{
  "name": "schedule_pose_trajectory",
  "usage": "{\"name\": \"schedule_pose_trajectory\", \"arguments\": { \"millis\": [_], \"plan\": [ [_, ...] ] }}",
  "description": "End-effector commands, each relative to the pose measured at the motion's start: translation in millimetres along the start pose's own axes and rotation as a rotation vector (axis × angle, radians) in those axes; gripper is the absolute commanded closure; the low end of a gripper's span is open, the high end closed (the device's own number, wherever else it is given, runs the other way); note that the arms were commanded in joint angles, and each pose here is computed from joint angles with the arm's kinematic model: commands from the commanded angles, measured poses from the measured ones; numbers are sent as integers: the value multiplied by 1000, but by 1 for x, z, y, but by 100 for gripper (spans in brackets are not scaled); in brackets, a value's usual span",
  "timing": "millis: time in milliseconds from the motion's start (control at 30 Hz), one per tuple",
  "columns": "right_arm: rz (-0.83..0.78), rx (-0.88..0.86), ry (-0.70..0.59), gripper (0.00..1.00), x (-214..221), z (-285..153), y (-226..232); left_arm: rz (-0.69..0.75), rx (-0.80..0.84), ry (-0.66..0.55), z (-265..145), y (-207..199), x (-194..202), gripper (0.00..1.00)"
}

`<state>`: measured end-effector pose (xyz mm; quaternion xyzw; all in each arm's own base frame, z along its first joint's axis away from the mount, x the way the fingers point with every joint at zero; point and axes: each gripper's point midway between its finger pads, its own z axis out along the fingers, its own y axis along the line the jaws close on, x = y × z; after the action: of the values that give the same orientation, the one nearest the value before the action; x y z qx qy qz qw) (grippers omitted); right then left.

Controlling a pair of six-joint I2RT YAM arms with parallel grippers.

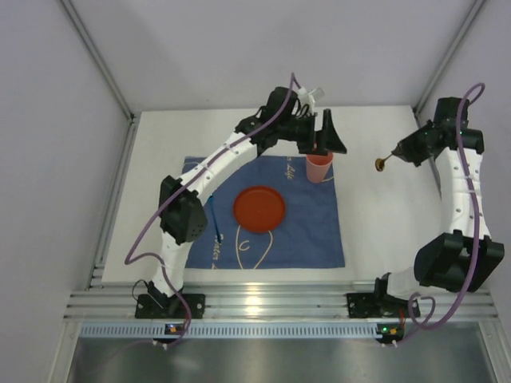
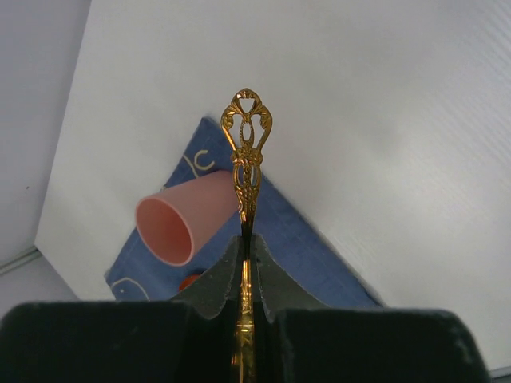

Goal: Set the dinner table for one person

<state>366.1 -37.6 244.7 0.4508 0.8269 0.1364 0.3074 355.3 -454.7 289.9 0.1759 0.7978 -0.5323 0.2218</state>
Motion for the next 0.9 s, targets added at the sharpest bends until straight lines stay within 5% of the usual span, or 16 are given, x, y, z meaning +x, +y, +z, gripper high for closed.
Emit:
{"name": "schedule_pose_trajectory", "arguments": {
  "millis": [0,300,633,733,867],
  "plan": [
    [5,-74,63,100,32,-29,14,70,212,37,13,-68,12,2],
    [4,-146,89,100,58,-56,23,101,189,121,24,-90,62,2],
    [-20,-206,140,100,94,-86,34,124,141,121,21,-93,83,15],
    [-49,-214,173,100,113,-91,33,127,137,121,20,-94,87,21],
    [-68,-218,188,100,124,-94,31,132,137,122,18,-96,90,44]
  ]
}}
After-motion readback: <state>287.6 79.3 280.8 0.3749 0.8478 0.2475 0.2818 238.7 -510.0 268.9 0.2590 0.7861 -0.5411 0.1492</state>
